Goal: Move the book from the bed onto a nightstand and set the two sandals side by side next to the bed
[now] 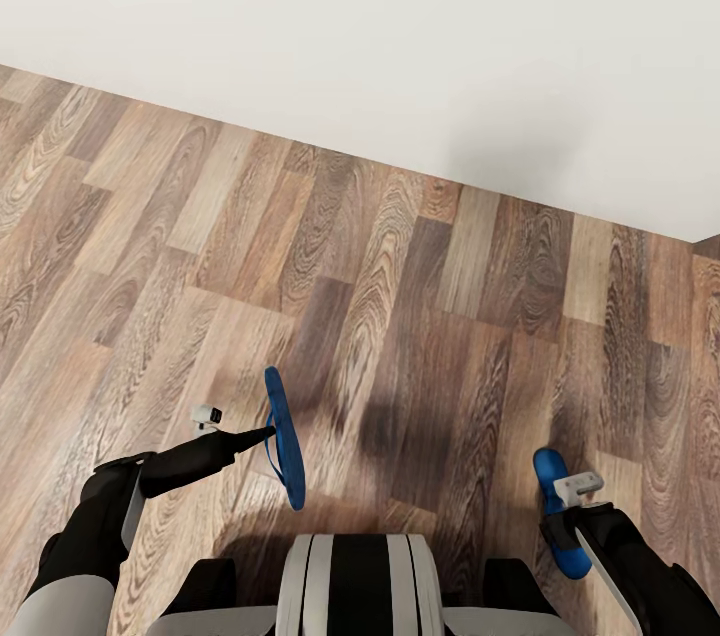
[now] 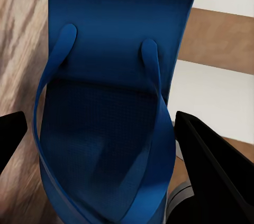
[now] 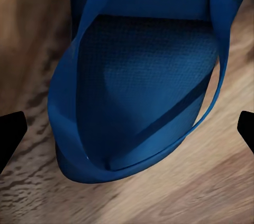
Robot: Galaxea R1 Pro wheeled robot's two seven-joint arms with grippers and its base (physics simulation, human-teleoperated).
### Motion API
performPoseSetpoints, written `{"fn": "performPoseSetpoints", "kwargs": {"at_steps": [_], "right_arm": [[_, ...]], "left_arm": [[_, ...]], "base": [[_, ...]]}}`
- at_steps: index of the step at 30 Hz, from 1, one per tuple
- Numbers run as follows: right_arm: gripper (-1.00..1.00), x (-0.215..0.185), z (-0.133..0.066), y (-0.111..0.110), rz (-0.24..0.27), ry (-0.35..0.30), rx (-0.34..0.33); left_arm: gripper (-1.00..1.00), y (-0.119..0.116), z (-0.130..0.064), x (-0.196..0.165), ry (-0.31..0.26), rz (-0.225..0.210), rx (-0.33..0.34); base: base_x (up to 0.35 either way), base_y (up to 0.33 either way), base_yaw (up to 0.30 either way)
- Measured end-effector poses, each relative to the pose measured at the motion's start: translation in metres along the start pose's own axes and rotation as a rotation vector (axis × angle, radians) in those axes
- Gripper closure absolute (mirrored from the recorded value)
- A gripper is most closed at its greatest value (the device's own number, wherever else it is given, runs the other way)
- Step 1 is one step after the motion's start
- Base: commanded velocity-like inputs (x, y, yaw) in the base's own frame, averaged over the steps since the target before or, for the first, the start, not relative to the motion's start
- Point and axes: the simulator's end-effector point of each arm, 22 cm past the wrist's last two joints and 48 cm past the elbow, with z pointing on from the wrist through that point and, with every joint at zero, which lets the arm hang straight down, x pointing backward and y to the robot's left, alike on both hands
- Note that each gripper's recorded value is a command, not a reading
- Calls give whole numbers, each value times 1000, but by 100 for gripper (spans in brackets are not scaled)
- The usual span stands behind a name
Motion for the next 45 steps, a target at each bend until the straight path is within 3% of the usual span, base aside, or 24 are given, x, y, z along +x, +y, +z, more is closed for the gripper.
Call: {"fn": "performPoseSetpoints", "kwargs": {"at_steps": [25,26,45], "right_arm": [[-100,7,7,3,-5,19,-4],[100,7,7,3,-5,19,-4],[100,5,6,2,-7,16,-1]], "left_arm": [[100,10,0,5,4,-19,-7],[100,10,0,5,4,-19,-7],[100,8,0,4,3,-15,-5]], "base": [[0,0,0],[0,0,0],[0,0,0]]}}
